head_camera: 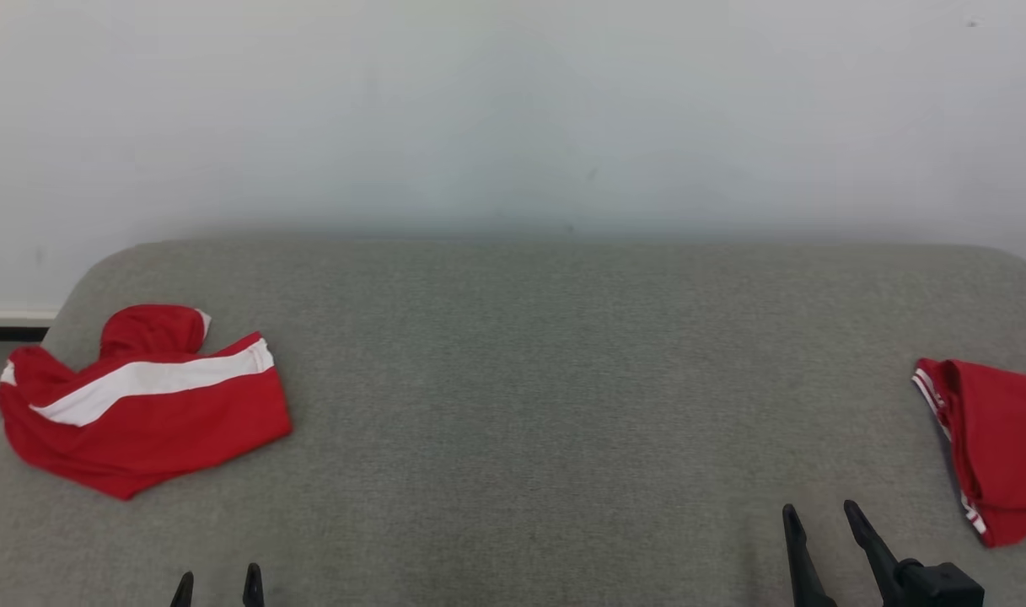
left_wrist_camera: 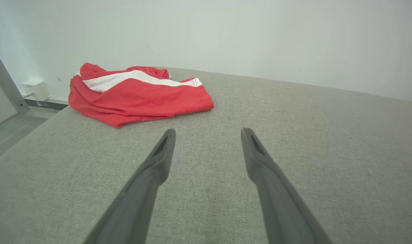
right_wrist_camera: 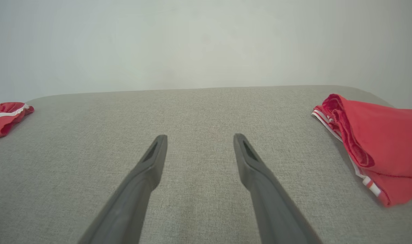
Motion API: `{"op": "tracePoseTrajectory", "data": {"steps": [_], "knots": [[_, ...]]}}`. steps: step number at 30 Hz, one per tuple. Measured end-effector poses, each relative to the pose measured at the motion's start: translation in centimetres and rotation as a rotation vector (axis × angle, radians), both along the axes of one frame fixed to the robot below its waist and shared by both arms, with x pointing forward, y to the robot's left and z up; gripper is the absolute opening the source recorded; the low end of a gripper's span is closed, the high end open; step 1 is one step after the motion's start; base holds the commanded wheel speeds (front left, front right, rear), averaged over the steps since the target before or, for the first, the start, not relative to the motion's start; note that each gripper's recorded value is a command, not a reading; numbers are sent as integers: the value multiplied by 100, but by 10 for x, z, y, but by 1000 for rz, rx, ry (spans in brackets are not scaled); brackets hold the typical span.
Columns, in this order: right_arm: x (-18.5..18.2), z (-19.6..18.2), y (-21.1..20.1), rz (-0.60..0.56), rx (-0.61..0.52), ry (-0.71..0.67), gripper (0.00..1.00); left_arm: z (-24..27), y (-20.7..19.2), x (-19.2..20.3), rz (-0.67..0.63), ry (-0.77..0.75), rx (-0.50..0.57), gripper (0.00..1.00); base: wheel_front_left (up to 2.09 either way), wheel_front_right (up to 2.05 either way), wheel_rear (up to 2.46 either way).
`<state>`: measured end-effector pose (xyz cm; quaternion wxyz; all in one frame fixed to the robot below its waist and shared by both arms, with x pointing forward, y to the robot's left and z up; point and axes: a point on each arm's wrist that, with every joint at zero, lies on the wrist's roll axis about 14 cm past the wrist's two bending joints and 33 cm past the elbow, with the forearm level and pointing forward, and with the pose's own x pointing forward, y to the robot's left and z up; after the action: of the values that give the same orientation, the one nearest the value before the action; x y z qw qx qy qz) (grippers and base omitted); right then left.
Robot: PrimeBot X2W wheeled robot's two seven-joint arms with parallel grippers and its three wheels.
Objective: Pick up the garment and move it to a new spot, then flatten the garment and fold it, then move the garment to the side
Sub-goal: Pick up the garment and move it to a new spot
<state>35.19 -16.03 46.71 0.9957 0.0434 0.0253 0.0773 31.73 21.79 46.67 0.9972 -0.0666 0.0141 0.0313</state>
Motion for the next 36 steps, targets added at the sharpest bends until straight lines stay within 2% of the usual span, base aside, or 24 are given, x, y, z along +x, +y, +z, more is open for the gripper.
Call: {"op": "tracePoseTrajectory", "data": {"steps": [8, 22, 36], "knots": [[14, 5, 28, 86, -3, -14, 100, -2, 29, -22, 97, 3, 2, 100, 0, 0, 0], [26, 8, 111, 313, 12, -14, 100, -9, 87, -89, 319, 19, 6, 100, 0, 0, 0], [22, 10, 180, 503, 27, -7, 100, -14, 117, -143, 482, 31, 1, 100, 0, 0, 0]]}}
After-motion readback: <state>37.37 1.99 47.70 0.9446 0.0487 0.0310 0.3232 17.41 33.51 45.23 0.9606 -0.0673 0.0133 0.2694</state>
